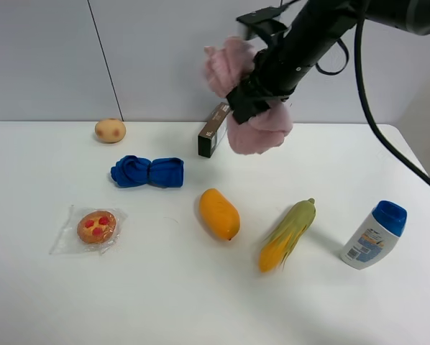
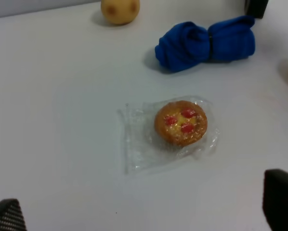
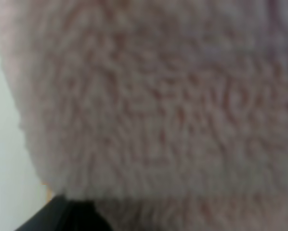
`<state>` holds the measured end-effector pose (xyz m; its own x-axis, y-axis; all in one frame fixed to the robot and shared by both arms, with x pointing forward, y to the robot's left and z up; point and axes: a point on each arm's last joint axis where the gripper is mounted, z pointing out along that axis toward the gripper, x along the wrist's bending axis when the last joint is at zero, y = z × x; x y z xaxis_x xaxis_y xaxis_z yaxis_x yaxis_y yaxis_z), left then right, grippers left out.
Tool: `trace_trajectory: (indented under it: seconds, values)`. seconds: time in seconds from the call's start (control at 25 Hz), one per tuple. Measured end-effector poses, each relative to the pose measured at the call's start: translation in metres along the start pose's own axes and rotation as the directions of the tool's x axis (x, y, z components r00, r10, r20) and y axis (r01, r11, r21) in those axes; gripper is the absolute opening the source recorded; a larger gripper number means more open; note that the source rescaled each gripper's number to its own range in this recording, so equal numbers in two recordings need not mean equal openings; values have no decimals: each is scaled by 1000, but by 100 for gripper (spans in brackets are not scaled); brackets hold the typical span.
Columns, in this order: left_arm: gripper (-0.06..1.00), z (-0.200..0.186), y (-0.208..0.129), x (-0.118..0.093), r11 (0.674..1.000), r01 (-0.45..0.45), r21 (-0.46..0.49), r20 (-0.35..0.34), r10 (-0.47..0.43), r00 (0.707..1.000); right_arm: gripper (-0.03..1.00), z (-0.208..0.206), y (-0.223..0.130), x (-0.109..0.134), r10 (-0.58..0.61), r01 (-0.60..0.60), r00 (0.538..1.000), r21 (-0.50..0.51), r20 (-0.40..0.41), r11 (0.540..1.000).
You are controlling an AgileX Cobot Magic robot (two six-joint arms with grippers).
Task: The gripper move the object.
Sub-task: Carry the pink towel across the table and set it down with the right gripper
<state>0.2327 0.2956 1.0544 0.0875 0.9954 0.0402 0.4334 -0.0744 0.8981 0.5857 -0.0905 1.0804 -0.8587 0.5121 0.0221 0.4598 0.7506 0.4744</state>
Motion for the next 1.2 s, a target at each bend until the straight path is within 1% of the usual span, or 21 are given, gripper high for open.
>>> trace_trajectory:
  seconds: [0.04,0.12,0.16,0.24,0.44,0.56,0.72,0.8,0.96,1.2]
  values:
    - [100,0,0,0,1000,0,0,0,0,1000,0,2,3,13,-87,88,996,22,-25,996]
    - [100,0,0,0,1000,0,0,0,0,1000,0,9,9,42,-268,273,960,66,-77,960]
    - [100,0,0,0,1000,0,0,0,0,1000,0,11,12,55,-340,347,936,79,-91,935]
    - [100,0,0,0,1000,0,0,0,0,1000,0,15,17,75,-434,443,895,86,-104,892]
    - [100,0,0,0,1000,0,0,0,0,1000,0,30,26,122,-540,555,827,77,-156,828]
    - [100,0,0,0,1000,0,0,0,0,1000,0,53,27,141,-576,601,793,102,-199,793]
    - [100,0,0,0,1000,0,0,0,0,1000,0,92,20,155,-592,640,763,169,-261,750]
    - [100,0,0,0,1000,0,0,0,0,1000,0,110,16,155,-605,660,748,216,-274,719]
    - [100,0,0,0,1000,0,0,0,0,1000,0,134,7,149,-626,686,727,293,-281,666]
    - [100,0,0,0,1000,0,0,0,0,1000,0,143,1,148,-621,696,718,333,-315,636]
